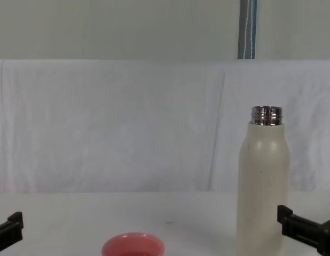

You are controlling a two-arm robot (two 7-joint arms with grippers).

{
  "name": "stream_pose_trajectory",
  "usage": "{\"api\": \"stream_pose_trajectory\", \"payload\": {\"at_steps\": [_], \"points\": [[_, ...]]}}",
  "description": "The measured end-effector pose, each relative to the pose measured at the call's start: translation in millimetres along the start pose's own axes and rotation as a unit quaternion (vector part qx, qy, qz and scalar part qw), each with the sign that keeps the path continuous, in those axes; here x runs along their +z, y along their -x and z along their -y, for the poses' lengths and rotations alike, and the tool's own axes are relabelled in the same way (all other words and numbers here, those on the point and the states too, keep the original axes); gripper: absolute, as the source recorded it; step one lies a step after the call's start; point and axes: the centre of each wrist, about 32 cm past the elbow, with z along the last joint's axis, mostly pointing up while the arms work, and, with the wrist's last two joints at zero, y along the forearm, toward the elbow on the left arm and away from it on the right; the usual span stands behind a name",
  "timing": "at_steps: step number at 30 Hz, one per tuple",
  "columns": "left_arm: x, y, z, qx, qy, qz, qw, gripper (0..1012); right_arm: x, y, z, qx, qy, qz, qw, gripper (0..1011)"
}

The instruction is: Grasp the thermos with one hand and pour water into the cup lid.

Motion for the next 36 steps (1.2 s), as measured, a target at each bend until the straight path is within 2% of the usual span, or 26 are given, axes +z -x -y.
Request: {"api": "stream_pose_trajectory", "payload": {"at_steps": [6,13,19,27,36], "points": [[0.0,0.0,0.0,0.0,0.0,0.0,1.0,1001,7.3,-12.6,-6.4,0.012,-0.002,-0.017,0.9998,1000],[0.0,0.0,0.0,0.0,0.0,0.0,1.0,1001,9.4,-20.7,-12.7,0.015,-0.001,-0.021,0.9997,1000],[0.0,0.0,0.0,0.0,0.0,0.0,1.0,1001,9.3,-23.8,-16.3,0.02,0.004,-0.024,0.9995,1000],[0.0,0.0,0.0,0.0,0.0,0.0,1.0,1001,7.6,-27.9,-22.8,0.027,0.019,-0.042,0.9985,1000],[0.0,0.0,0.0,0.0,0.0,0.0,1.0,1001,4.7,-28.6,-29.4,0.031,0.026,-0.051,0.9979,1000]]}}
